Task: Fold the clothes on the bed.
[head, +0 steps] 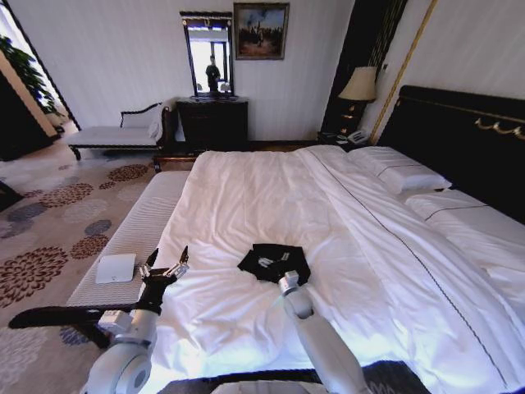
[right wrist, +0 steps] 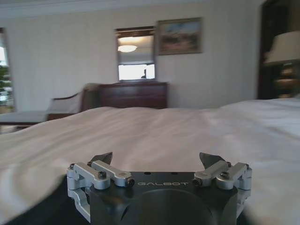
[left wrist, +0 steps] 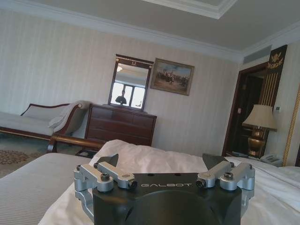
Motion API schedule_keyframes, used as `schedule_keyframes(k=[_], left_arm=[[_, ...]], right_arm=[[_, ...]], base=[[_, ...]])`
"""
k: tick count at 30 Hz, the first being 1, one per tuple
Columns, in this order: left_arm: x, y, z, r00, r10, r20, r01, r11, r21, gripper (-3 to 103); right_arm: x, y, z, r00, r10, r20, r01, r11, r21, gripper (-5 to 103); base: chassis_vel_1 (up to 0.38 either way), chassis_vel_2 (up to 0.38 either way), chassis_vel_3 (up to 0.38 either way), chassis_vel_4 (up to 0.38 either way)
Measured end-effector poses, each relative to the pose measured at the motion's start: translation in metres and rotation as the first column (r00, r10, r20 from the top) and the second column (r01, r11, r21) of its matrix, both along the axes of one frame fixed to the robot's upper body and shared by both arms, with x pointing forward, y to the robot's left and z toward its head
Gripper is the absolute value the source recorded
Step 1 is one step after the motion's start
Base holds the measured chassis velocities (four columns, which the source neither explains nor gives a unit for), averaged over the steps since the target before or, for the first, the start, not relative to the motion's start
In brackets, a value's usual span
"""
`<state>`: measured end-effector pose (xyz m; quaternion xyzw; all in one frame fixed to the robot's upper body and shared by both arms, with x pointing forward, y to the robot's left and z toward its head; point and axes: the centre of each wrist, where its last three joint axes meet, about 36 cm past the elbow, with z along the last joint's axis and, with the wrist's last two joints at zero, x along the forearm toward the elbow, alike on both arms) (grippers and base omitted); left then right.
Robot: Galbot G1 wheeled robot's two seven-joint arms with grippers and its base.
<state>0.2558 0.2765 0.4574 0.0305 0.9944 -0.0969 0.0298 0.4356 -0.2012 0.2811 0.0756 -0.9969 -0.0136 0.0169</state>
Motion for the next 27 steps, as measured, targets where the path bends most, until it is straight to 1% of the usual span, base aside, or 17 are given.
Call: schedule_keyframes(k=[2,3,5,6,7,8,9,10,12,13,16,18,19,20,23,24,27], left_arm=[[0.0,0.0,0.0,1.0,0.0,0.0,0.0,1.0,0.0,100],[0.0,0.0,0.0,1.0,0.0,0.0,0.0,1.0,0.0,100],[0.0,0.0,0.0,1.0,0.0,0.0,0.0,1.0,0.0,100],[0.0,0.0,0.0,1.0,0.0,0.0,0.0,1.0,0.0,100],[0.0,0.0,0.0,1.0,0.0,0.0,0.0,1.0,0.0,100],[0.0,0.0,0.0,1.0,0.0,0.0,0.0,1.0,0.0,100],[0.0,0.0,0.0,1.0,0.0,0.0,0.0,1.0,0.0,100],[0.0,0.0,0.0,1.0,0.0,0.0,0.0,1.0,0.0,100],[0.0,0.0,0.0,1.0,0.0,0.0,0.0,1.0,0.0,100],[0.0,0.0,0.0,1.0,0.0,0.0,0.0,1.0,0.0,100],[0.0,0.0,0.0,1.0,0.0,0.0,0.0,1.0,0.0,100],[0.0,0.0,0.0,1.0,0.0,0.0,0.0,1.0,0.0,100],[0.0,0.0,0.0,1.0,0.0,0.0,0.0,1.0,0.0,100],[0.0,0.0,0.0,1.0,0.0,0.0,0.0,1.0,0.0,100],[0.0,0.0,0.0,1.0,0.0,0.0,0.0,1.0,0.0,100],[0.0,0.0,0.0,1.0,0.0,0.0,0.0,1.0,0.0,100],[0.0,0.0,0.0,1.0,0.0,0.0,0.0,1.0,0.0,100]], right_arm=[[-0.009,-0.035,0.005,0.998,-0.063,0.016,0.063,0.998,-0.012,100],[-0.009,-0.035,0.005,0.998,-0.063,0.016,0.063,0.998,-0.012,100],[-0.023,-0.068,0.009,0.992,-0.12,0.029,0.121,0.992,-0.027,100],[-0.03,-0.078,0.011,0.99,-0.139,0.033,0.14,0.99,-0.031,100],[-0.03,-0.078,0.011,0.99,-0.139,0.033,0.14,0.99,-0.031,100],[-0.042,-0.093,0.014,0.985,-0.169,0.039,0.171,0.985,-0.039,100],[-0.043,-0.094,0.014,0.984,-0.171,0.04,0.173,0.984,-0.04,100],[-0.059,-0.11,0.02,0.977,-0.208,0.049,0.21,0.976,-0.048,100],[-0.08,-0.127,0.028,0.966,-0.253,0.054,0.255,0.966,-0.04,100],[-0.08,-0.127,0.028,0.966,-0.253,0.054,0.255,0.966,-0.04,100],[-0.115,-0.151,0.044,0.948,-0.311,0.064,0.313,0.95,-0.016,100],[-0.123,-0.156,0.047,0.944,-0.323,0.065,0.325,0.946,-0.01,100],[-0.138,-0.162,0.051,0.939,-0.337,0.068,0.339,0.941,-0.005,100],[-0.142,-0.164,0.051,0.938,-0.34,0.067,0.342,0.94,-0.005,100],[-0.184,-0.176,0.052,0.934,-0.353,0.05,0.354,0.935,-0.024,100],[-0.184,-0.176,0.052,0.934,-0.353,0.05,0.354,0.935,-0.024,100],[-0.209,-0.186,0.049,0.932,-0.359,0.041,0.361,0.932,-0.042,100]], base=[[0.0,0.0,0.0,0.0],[0.0,0.0,0.0,0.0],[0.0,0.0,0.0,0.0],[0.0,0.0,0.0,0.0],[0.0,0.0,0.0,0.0],[0.0,0.0,0.0,0.0],[0.0,0.0,0.0,0.0],[0.0,0.0,0.0,0.0],[0.0,0.0,0.0,0.0],[0.0,0.0,0.0,0.0],[0.0,0.0,0.0,0.0],[0.0,0.0,0.0,0.0],[0.0,0.0,0.0,0.0],[0.0,0.0,0.0,0.0],[0.0,0.0,0.0,0.0],[0.0,0.0,0.0,0.0],[0.0,0.0,0.0,0.0]])
